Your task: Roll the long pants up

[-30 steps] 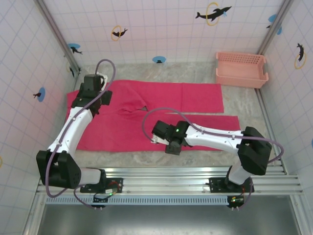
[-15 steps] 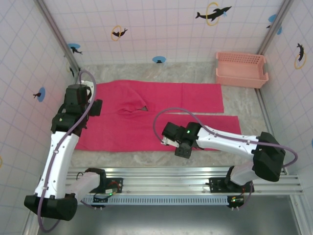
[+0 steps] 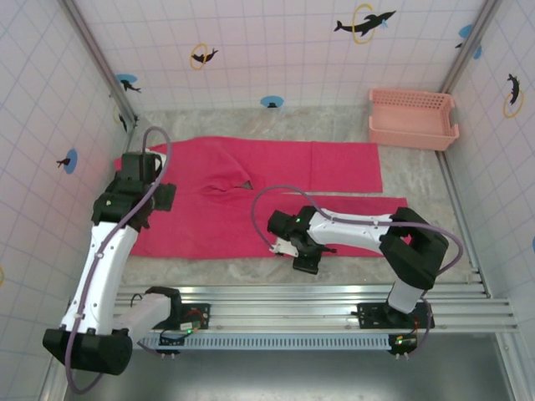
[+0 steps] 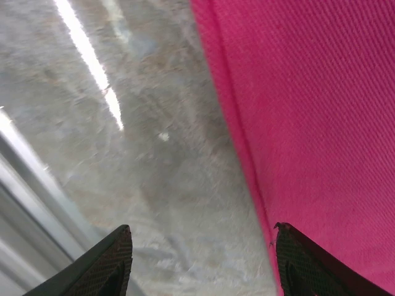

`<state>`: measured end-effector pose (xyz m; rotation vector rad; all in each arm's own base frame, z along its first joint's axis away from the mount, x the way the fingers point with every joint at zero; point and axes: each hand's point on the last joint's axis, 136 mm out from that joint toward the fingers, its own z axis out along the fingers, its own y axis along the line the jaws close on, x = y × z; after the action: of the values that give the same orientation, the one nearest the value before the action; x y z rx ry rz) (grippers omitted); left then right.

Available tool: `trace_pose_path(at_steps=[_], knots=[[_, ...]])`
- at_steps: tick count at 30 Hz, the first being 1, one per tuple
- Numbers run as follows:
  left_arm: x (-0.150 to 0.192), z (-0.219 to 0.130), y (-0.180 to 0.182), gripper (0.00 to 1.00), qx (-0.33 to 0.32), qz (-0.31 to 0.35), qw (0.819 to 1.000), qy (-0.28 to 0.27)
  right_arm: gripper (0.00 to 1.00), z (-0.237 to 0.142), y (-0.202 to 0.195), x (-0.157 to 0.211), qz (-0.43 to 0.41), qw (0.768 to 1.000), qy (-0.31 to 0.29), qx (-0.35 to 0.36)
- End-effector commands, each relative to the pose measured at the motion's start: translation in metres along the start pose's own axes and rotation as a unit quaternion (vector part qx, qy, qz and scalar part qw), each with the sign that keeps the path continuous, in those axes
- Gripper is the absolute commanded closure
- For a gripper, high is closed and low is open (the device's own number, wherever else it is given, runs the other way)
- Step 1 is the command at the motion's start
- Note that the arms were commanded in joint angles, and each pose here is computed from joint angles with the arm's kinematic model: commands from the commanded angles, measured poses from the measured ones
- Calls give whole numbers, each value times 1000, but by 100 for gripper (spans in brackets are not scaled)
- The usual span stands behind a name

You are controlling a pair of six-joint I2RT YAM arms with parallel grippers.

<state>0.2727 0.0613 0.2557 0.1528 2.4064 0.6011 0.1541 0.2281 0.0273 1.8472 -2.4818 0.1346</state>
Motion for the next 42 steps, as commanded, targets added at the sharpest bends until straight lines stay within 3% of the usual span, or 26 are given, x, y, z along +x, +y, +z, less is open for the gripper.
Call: trace_pose_path(at_steps=[1,8,12,18,23,28,31,35,42], knots=[[-8,0,1,3,3,20,1000,2,39,10,-17,-5,29,1000,-9,9],[-1,13,-13,3,7,99,995,14,41,8,-43,-8,47,997,-22,53],[15,27,-31,2,8,166,985,41,61,20,-39,-5,47,998,11,31],[20,32,-43,3,31,162,986,39,100,27,-37,-4,39,999,22,26],[21,33,-57,2,53,205,977,34,100,-29,-41,-19,28,999,-26,13],[29,38,-91,2,74,298,951,29,100,-98,-68,-33,63,994,-93,10],[40,39,-112,2,100,336,936,34,100,-113,-85,-35,79,992,-101,8],[53,37,-134,3,162,340,925,49,100,-115,-98,-35,81,992,-93,12],[65,39,-152,3,197,364,908,61,100,-133,-123,-35,115,985,-127,4]])
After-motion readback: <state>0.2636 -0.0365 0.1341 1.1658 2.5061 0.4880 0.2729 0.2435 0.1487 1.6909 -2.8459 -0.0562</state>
